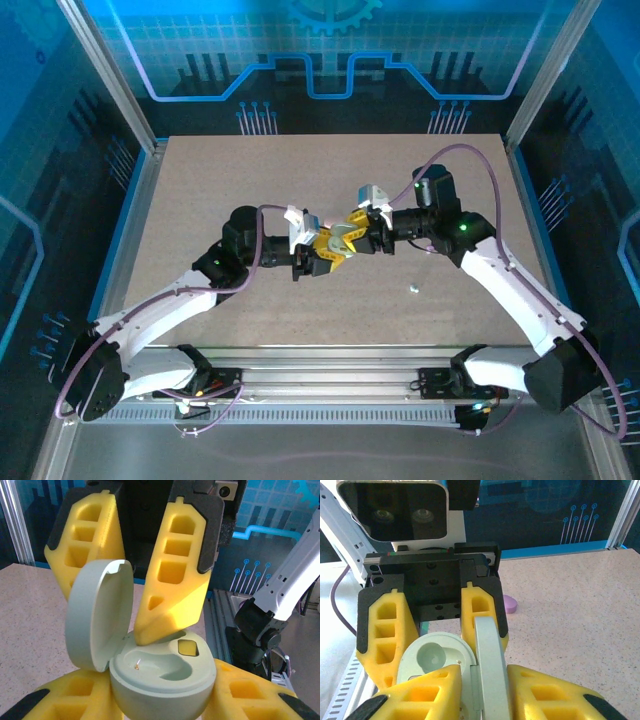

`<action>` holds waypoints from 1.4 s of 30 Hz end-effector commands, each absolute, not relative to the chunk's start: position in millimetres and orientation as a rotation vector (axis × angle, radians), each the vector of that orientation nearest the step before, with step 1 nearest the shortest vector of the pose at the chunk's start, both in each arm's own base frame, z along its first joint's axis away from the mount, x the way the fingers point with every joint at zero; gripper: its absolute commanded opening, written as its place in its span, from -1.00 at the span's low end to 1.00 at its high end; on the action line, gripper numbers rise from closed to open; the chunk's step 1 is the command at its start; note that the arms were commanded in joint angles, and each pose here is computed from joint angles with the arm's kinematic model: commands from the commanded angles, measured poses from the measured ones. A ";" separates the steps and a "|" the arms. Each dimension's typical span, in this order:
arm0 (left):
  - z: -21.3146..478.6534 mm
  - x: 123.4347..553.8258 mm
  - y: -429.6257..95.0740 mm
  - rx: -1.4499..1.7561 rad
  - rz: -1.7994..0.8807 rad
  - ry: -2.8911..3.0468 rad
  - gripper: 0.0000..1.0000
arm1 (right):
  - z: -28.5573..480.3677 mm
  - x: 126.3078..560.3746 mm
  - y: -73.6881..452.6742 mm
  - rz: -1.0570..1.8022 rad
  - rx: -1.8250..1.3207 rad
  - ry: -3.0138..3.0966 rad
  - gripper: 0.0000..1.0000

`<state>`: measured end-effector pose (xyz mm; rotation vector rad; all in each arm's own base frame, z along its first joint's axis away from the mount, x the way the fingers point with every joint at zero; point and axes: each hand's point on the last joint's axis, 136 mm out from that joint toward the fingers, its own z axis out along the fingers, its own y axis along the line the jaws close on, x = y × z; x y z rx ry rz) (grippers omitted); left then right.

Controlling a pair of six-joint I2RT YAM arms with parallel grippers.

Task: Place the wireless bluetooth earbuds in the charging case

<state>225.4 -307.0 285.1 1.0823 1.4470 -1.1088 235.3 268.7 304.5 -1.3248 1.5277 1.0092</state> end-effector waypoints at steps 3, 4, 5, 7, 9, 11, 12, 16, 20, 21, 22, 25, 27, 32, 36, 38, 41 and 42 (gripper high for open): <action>291.6 225.6 -307.5 1.086 -1.086 1.379 -0.33 | 325.7 238.8 269.6 0.990 -1.282 1.526 -0.15; 291.1 227.3 -306.9 1.074 -1.077 1.379 -0.33 | 334.5 242.1 267.8 0.969 -1.245 1.533 -0.11; 290.0 229.7 -306.0 1.059 -1.065 1.379 -0.33 | 342.2 244.5 265.6 0.956 -1.206 1.542 -0.02; 288.5 235.0 -304.2 1.020 -1.044 1.373 -0.33 | 360.1 247.1 258.3 0.950 -1.114 1.560 0.09; 286.6 241.5 -302.2 0.968 -1.027 1.365 -0.33 | 375.5 252.4 246.7 0.913 -0.993 1.592 0.16; 284.4 246.2 -300.8 0.932 -1.015 1.356 -0.33 | 384.2 260.6 231.6 0.874 -0.852 1.650 0.25; 282.7 248.1 -300.6 0.920 -1.010 1.356 -0.33 | 384.3 266.5 222.0 0.845 -0.767 1.694 0.25; 276.7 254.4 -299.1 0.885 -0.989 1.351 -0.33 | 347.6 295.9 174.5 0.695 -0.424 1.963 0.25; 272.8 258.7 -295.8 0.858 -0.962 1.356 -0.33 | 267.5 306.2 118.4 0.564 -0.004 2.357 0.14; 273.8 259.2 -294.7 0.850 -0.955 1.353 -0.33 | 243.4 302.7 111.7 0.577 0.071 2.452 0.12; 274.1 259.1 -294.1 0.846 -0.954 1.352 -0.33 | 225.2 299.0 109.0 0.600 0.117 2.515 0.10; 276.2 257.7 -293.0 0.844 -0.948 1.349 -0.33 | 168.0 284.0 100.3 0.596 0.256 2.693 0.04; 277.2 257.5 -291.6 0.844 -0.940 1.350 -0.33 | 140.9 275.5 93.7 0.551 0.334 2.765 0.04; 280.4 255.0 -289.1 0.849 -0.925 1.347 -0.32 | 87.7 261.8 80.4 0.414 0.341 2.939 -0.02; 283.1 254.1 -288.5 0.854 -0.919 1.343 -0.32 | 66.7 257.8 77.6 0.336 0.323 3.042 -0.13; 283.9 253.8 -287.9 0.851 -0.919 1.341 -0.32 | 60.8 256.8 76.0 0.289 0.303 3.070 -0.15; 283.4 253.3 -287.7 0.852 -0.920 1.343 -0.32 | 50.8 253.9 75.7 0.253 0.287 3.128 -0.18; 284.6 253.6 -287.7 0.853 -0.918 1.339 -0.32 | 46.8 253.1 74.8 0.226 0.281 3.142 -0.18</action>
